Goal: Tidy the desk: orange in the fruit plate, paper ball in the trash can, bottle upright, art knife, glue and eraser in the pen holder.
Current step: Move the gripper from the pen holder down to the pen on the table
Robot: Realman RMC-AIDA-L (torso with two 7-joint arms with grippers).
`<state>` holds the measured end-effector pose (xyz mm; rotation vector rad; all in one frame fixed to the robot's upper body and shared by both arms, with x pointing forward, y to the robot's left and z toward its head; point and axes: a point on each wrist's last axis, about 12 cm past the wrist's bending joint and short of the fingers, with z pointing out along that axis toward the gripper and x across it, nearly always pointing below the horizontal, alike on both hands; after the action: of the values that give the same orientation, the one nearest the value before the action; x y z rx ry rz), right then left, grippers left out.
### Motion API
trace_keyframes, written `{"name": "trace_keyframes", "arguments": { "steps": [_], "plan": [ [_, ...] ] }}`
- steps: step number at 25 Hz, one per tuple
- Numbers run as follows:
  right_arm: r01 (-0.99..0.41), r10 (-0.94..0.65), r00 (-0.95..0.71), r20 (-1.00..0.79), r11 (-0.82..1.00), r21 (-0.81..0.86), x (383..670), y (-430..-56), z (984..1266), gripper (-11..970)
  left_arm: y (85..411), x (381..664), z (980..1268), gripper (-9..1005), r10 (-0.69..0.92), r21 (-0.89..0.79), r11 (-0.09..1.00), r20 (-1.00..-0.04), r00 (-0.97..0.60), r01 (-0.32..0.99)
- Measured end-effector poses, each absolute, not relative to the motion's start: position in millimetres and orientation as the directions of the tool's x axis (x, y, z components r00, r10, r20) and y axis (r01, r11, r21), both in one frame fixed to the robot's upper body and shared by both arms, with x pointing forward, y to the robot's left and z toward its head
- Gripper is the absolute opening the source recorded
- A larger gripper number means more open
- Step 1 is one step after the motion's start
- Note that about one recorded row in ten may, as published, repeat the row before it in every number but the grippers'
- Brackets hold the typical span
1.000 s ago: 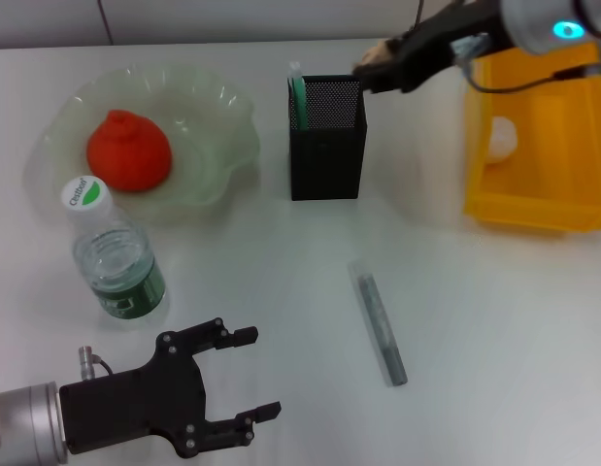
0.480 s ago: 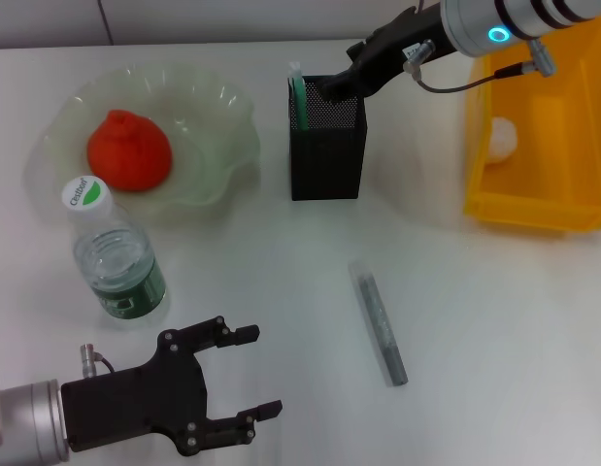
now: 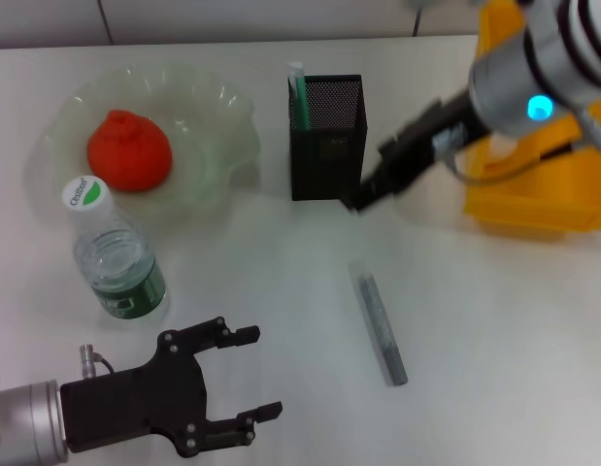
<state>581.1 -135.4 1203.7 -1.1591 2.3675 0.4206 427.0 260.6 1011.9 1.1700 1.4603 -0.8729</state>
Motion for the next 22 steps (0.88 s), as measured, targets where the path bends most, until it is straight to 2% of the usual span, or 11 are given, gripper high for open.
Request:
{"name": "trace_keyframes", "arguments": {
  "steps": [3, 9, 22],
  "plan": [
    [-0.793, -0.691, -0.553, -0.465, 0.608, 0.04, 569.3, -131.5, 1187.6, 820, 260.6, 427.0, 1011.9, 775, 0.219, 0.058, 0.263, -0.976, -0.001, 0.963],
    [-0.79, -0.721, -0.583, -0.375, 0.61, 0.055, 561.9, -124.2, 1154.2, 819, 261.0, 425.9, 1011.4, 775, 0.219, 0.056, 0.264, -0.976, -0.003, 0.963],
    [-0.784, -0.721, -0.597, -0.351, 0.618, 0.065, 567.6, -116.7, 1130.1, 816, 260.2, 427.5, 1012.1, 776, 0.22, 0.06, 0.259, -0.975, 0.002, 0.964]
  ]
}}
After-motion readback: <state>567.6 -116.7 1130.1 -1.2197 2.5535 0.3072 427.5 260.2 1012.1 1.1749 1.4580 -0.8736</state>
